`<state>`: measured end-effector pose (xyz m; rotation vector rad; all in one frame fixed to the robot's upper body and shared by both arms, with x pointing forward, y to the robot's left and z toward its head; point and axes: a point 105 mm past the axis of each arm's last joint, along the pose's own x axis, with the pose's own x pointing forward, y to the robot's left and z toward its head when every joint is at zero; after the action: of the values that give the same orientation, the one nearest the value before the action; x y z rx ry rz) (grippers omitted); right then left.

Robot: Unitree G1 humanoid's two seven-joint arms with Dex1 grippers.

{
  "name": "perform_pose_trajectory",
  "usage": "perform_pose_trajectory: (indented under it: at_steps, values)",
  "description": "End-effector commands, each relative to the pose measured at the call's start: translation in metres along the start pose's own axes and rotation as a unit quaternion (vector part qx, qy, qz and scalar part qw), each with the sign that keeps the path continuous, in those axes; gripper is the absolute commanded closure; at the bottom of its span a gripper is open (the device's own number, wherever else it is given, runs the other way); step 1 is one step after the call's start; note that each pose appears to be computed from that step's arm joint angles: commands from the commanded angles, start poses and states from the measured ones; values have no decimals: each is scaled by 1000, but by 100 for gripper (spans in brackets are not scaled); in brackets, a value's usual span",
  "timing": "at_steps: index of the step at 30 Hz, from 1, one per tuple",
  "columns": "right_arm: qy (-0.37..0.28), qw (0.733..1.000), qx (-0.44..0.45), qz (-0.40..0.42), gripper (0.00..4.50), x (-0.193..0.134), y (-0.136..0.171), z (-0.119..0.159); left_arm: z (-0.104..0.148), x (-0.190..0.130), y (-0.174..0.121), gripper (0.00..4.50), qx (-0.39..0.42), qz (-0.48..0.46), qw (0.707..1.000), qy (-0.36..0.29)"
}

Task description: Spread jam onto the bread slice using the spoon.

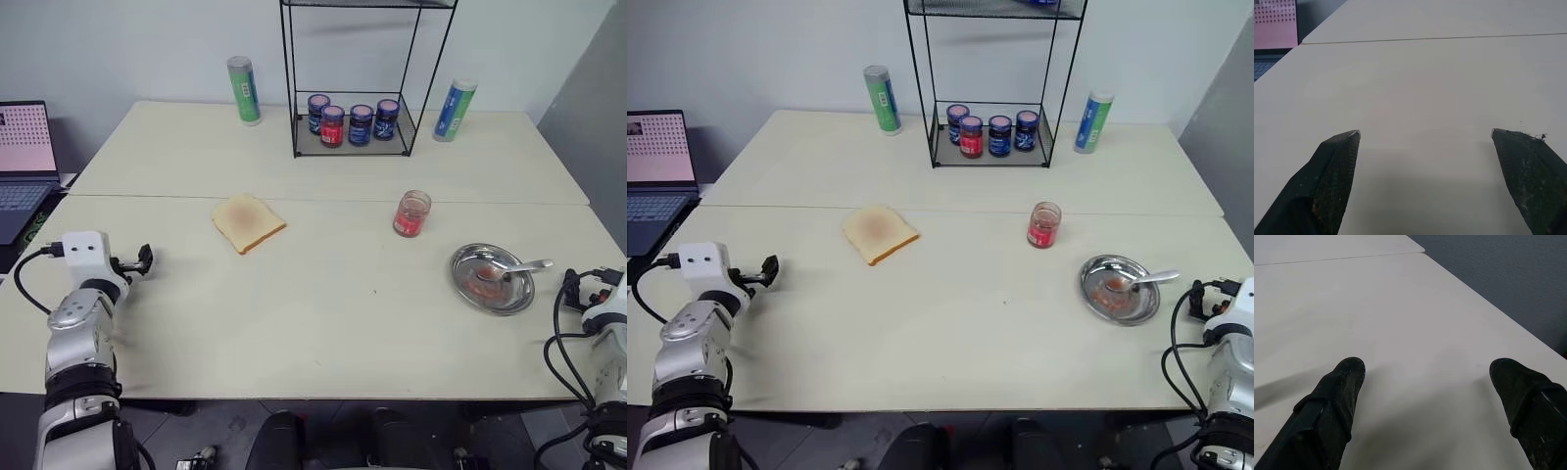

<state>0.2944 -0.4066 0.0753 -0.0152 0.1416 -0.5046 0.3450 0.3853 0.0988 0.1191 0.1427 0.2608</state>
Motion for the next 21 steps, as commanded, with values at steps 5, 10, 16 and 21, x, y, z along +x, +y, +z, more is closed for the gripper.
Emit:
perform_pose_trajectory:
  at_steps: [5, 10, 16, 21]
  values:
    - [-33, 999, 3, -19, 5, -2, -11, 18, 22, 2, 1, 0, 25, -4, 999, -32]
    - [-100, 994, -14, -31, 5, -1, -19, 65, 28, 1, 3, 0, 42, -16, 998, -38]
    - [-142, 958, -32, 247, 5, -19, 79, 141, 55, -10, -38, 0, 64, -200, 977, -40]
    - [-66, 853, -65, 514, 5, -89, 171, 130, 54, -23, -77, 0, 101, -317, 943, 3]
